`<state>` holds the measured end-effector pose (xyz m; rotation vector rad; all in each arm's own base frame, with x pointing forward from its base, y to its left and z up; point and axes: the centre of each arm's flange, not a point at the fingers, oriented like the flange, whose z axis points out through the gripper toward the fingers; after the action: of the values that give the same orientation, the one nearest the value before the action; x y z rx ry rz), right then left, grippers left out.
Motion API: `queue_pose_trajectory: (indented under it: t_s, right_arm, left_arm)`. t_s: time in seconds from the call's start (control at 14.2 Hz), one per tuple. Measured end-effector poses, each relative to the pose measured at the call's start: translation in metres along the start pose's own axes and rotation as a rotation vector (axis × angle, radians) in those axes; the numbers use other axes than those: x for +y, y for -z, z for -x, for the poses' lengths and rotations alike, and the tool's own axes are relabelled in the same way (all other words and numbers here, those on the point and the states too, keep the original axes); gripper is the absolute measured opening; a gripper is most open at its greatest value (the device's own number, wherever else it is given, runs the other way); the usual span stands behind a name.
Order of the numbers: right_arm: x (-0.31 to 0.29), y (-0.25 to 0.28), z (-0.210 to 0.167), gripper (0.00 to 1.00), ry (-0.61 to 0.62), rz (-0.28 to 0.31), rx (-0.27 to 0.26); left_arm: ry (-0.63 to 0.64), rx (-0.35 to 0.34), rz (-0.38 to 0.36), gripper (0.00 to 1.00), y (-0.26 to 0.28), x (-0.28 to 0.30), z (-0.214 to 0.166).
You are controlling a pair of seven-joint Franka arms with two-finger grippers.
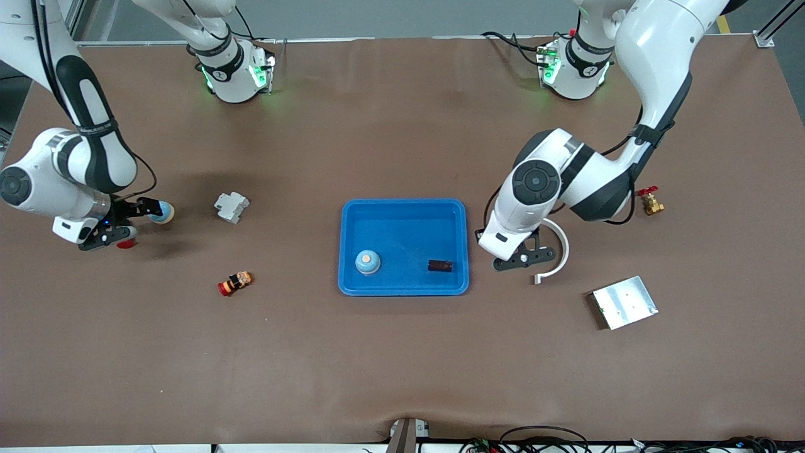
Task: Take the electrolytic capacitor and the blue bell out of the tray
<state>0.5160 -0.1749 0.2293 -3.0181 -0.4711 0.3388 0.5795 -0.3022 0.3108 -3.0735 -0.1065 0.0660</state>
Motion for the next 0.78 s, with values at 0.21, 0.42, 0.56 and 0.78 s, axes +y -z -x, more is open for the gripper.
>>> queue_pose_trajectory:
  t_s: [0.21,0.42,0.56,0.78]
  right_arm:
    - [-0.035,0.063,-0.047,1.0,-0.092,-0.016,-0.036]
    - [-0.132,0.101,-0.101,1.0,-0.245,-0.023,-0.045]
    - [-0.207,0.116,-0.127,1.0,-0.355,-0.03,-0.039]
    - [-0.312,0.126,-0.152,1.0,-0.488,-0.055,0.003]
  left_arm:
    - [-0.128,0.06,0.057,0.34,-0.006,-0.05,-0.005]
    - [-0.158,0.12,0.127,0.34,-0.03,-0.087,0.02]
    - [-0.176,0.119,0.134,0.34,-0.047,-0.088,0.038]
    - [-0.24,0.135,0.106,0.34,-0.061,-0.082,0.055]
